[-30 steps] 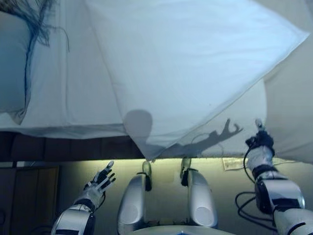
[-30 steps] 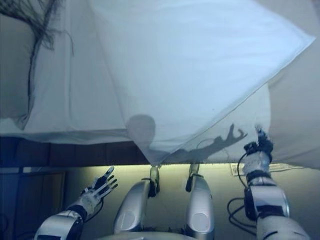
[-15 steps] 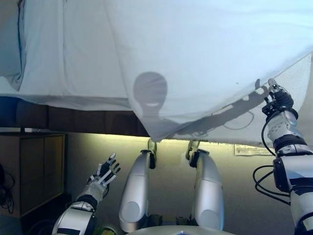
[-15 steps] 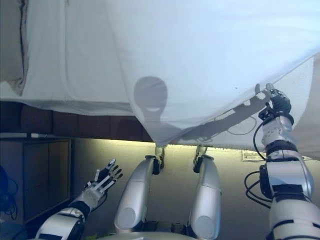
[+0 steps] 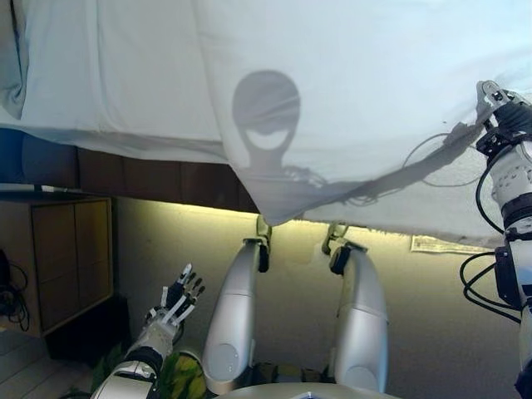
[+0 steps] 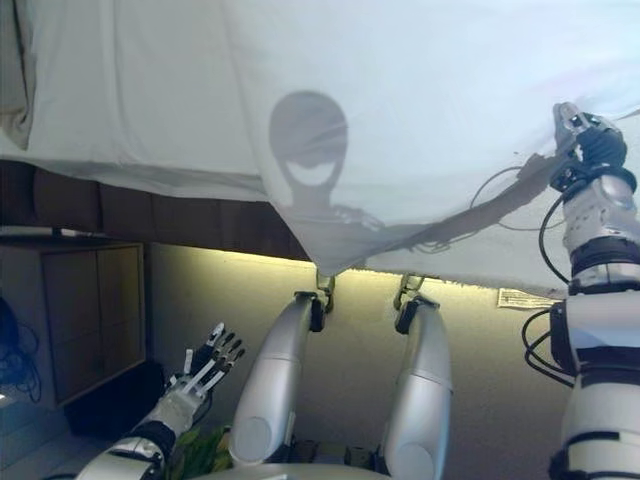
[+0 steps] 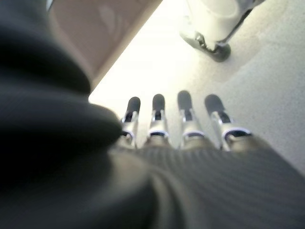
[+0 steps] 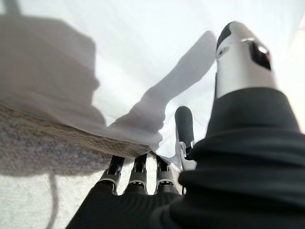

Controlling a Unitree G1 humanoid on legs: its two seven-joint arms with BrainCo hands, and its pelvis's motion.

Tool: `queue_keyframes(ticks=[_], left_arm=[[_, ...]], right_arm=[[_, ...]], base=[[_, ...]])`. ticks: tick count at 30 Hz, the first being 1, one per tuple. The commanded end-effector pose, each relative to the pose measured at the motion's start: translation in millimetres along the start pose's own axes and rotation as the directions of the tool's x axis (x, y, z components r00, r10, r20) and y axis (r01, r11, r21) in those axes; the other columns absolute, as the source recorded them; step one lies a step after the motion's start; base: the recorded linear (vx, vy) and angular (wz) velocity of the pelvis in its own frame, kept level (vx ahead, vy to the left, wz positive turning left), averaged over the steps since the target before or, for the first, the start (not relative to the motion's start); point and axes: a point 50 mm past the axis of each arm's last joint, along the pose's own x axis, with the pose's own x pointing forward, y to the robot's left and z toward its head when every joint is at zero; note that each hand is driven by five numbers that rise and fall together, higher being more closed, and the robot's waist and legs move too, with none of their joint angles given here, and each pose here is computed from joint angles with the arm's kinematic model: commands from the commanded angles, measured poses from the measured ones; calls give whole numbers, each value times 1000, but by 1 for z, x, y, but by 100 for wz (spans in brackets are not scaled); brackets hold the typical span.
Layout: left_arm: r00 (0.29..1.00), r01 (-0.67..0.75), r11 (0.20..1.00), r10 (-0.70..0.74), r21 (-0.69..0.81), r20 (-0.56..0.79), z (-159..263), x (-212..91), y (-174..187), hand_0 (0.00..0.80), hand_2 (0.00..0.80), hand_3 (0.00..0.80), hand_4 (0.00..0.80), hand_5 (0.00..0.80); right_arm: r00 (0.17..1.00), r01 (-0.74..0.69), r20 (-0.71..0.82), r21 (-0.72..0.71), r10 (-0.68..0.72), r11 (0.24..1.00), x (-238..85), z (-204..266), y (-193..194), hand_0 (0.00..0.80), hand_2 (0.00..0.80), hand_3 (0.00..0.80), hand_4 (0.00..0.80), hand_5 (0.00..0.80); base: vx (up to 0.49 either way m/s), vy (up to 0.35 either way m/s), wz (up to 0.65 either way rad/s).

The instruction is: Make the bed neatly

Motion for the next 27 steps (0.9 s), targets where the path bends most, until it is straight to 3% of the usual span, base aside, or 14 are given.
queue_keyframes(ticks=[1, 9, 10, 15, 27], left_arm=[[999, -53, 998, 53, 25, 5, -2, -19, 29, 0, 0, 0, 0, 0], [998, -51, 998, 52, 28, -32, -12, -27, 40, 0, 0, 0, 0, 0], [998, -45, 999, 46, 28, -33, -13, -27, 40, 0, 0, 0, 0, 0], [999, -20, 999, 21, 35, -27, -13, -27, 35, 0, 0, 0, 0, 0], [1000, -2, 999, 1, 37, 8, -5, -25, 34, 0, 0, 0, 0, 0]], right_arm=[[977, -77, 197, -58, 87, 995, 0, 64, 20, 0, 0, 0, 0, 0], [936, -210, 266, -108, 232, 972, -4, 80, 49, 0, 0, 0, 0, 0], [924, -234, 279, -124, 260, 964, -5, 81, 53, 800, 800, 800, 800, 800], [915, -307, 240, -101, 323, 946, -6, 69, 49, 800, 800, 800, 800, 800], [932, -325, 153, -44, 328, 945, -3, 40, 40, 800, 800, 800, 800, 800]], base=[[0, 0, 0], [4, 2, 0], [0, 0, 0], [0, 0, 0], [1, 4, -1]])
